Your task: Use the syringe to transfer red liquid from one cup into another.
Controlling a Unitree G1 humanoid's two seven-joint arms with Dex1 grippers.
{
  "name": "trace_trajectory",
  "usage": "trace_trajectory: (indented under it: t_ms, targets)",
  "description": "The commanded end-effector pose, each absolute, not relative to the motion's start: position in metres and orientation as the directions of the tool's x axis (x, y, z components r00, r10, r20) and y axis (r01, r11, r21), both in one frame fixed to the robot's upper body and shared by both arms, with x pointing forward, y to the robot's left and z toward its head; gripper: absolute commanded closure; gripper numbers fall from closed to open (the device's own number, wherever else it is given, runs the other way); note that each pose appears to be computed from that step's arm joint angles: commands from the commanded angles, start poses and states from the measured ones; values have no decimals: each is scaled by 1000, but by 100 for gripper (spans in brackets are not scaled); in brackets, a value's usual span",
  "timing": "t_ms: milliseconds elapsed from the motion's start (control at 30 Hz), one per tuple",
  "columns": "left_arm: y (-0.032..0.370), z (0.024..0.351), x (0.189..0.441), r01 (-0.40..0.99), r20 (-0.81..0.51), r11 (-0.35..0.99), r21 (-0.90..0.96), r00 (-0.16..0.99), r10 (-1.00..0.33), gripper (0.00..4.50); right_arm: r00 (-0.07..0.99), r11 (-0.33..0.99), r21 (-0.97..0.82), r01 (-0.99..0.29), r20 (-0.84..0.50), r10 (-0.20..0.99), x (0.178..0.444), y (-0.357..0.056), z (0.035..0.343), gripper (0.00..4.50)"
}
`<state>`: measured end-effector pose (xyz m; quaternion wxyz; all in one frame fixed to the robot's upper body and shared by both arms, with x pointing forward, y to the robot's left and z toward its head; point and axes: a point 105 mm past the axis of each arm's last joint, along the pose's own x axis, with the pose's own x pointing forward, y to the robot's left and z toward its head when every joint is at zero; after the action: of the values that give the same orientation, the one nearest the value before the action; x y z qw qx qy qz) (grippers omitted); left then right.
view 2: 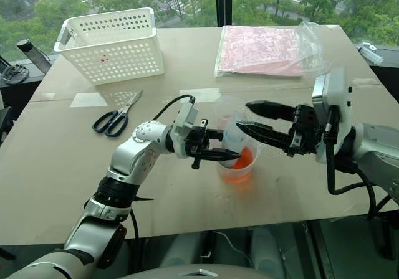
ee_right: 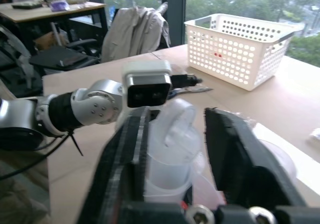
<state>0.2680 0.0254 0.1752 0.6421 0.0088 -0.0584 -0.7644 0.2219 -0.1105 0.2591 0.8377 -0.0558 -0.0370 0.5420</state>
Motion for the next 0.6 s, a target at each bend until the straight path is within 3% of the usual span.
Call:
trace_trajectory:
  t_ms: [33,67,167,433,600]
  targets:
    - [22,192,265,974,101,-179,139,-194,-976,308,438,417,-275,-866,-18,899,214,-117,265,45]
    - [21,196,265,974,115,-179,142,-195,-974,308,447,423,-281,-861,-23,894,211,-120,264,6]
    - [20,211,267,975,160,-169,145,-191,-968,308,445,416,-270,-868,-55,894,198,-127,259,6]
    - [17,254,279,987,287,-115,111,-142,-947,308,584,559,-232,-796,-53,810,187,-147,242,6]
    - [20,294,307,999,412,-13,49,-32,-911,308,613,594,-242,-767,-1,790,192,-143,248,6]
